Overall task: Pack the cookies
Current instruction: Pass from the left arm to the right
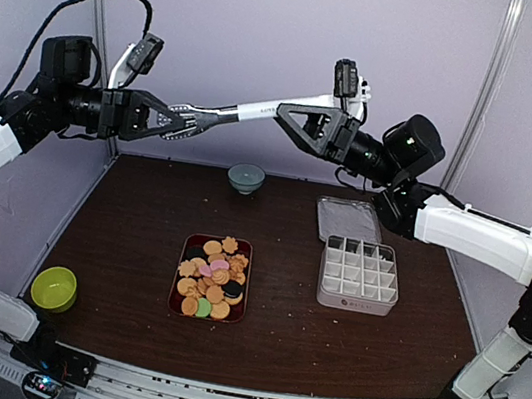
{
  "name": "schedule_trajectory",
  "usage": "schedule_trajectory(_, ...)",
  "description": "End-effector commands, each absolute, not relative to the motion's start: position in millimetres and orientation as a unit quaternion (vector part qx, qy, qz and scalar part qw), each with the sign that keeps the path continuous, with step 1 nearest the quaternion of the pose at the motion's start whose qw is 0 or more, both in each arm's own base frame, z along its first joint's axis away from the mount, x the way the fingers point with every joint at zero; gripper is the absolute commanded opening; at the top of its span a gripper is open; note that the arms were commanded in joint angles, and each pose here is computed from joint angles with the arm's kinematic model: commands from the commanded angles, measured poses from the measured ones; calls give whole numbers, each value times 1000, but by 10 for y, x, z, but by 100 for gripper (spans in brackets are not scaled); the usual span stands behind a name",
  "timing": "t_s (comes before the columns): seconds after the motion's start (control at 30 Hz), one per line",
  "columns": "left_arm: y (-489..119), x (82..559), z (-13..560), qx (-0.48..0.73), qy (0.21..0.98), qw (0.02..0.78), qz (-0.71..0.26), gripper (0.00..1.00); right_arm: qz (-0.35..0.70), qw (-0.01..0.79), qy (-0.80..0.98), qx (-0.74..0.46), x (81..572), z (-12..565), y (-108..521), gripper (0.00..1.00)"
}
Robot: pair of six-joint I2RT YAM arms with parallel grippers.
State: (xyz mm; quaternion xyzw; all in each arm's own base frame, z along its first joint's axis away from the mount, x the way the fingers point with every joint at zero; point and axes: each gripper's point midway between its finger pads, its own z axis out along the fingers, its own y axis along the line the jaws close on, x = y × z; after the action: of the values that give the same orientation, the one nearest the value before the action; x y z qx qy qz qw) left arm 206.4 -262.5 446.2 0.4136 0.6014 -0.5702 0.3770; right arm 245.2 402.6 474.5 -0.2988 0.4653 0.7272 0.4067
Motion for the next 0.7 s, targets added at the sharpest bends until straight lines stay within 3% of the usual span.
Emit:
schedule_trajectory(0.0,-2583,2011,4540,431,590,400,-553,0,728,419,450,-303,2340,4893,3999,48)
schedule_trajectory(0.07,-2572,2004,4489,432,596,396,-549,0,725,426,452,-298,2361,4907,3982,47)
schedule_trajectory(0.17,-2569,2002,4421,432,600,394,-546,0,724,433,450,-293,2362,4946,3979,58)
schedule_trajectory(0.27,-2566,2007,4386,432,602,394,-543,0,727,429,448,-295,2337,4961,4025,60)
schedule_trajectory(0.6,-2530,2062,4364,429,611,404,-528,0,718,432,459,-296,2351,4871,4042,37)
schedule_trajectory(0.63,-2524,2093,4338,426,618,405,-522,5,714,435,464,-294,2366,4857,4039,35)
schedule_trajectory(0.67,-2505,2141,4315,420,626,411,-512,17,708,440,469,-292,2390,4840,4036,34)
